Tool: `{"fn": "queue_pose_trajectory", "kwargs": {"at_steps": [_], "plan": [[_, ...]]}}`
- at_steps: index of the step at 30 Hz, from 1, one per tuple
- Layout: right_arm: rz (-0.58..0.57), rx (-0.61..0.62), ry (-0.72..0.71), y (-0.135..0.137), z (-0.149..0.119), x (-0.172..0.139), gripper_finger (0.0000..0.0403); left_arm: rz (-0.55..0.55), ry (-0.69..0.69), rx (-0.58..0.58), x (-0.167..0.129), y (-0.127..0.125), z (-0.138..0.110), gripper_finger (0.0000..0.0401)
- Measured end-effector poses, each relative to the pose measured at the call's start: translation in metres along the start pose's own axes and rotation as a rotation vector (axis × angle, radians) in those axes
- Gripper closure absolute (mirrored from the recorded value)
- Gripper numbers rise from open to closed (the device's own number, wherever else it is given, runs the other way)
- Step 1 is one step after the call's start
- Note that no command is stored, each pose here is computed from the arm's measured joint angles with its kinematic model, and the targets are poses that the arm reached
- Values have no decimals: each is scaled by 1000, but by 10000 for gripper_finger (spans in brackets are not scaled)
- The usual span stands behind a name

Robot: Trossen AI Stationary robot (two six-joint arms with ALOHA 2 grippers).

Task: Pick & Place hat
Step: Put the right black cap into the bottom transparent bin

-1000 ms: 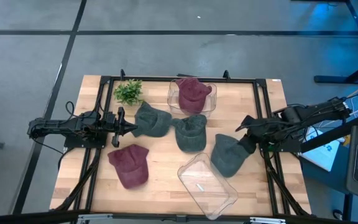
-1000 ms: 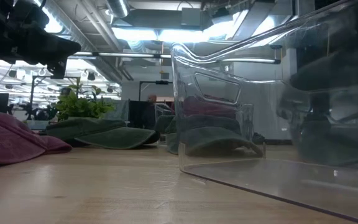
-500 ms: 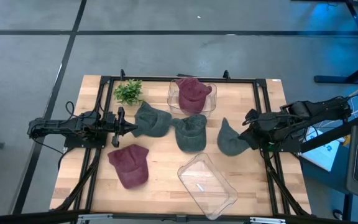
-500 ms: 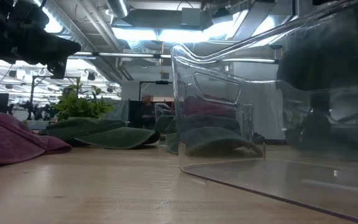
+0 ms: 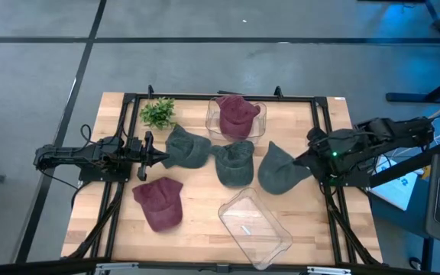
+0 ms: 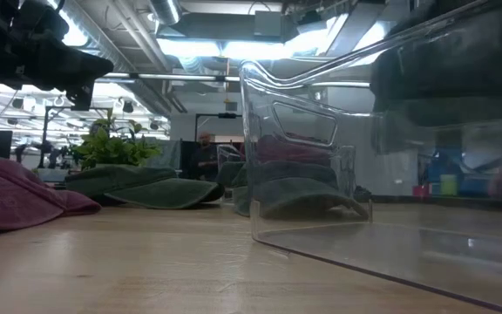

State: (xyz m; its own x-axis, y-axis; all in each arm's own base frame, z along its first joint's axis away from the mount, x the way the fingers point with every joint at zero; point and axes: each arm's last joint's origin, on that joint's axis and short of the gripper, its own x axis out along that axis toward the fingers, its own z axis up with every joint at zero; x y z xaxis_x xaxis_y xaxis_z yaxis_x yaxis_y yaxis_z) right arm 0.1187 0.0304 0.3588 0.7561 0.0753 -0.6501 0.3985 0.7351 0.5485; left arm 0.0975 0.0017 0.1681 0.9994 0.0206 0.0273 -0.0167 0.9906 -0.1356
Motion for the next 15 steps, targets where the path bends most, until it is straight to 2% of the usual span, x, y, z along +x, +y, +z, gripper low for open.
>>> {"fn": "queue_pose_trajectory", "kwargs": {"at_steps": [15], "plan": [[52,-93,-44,31,25,-11,345,0,0,0,0,0,0,393]]}}
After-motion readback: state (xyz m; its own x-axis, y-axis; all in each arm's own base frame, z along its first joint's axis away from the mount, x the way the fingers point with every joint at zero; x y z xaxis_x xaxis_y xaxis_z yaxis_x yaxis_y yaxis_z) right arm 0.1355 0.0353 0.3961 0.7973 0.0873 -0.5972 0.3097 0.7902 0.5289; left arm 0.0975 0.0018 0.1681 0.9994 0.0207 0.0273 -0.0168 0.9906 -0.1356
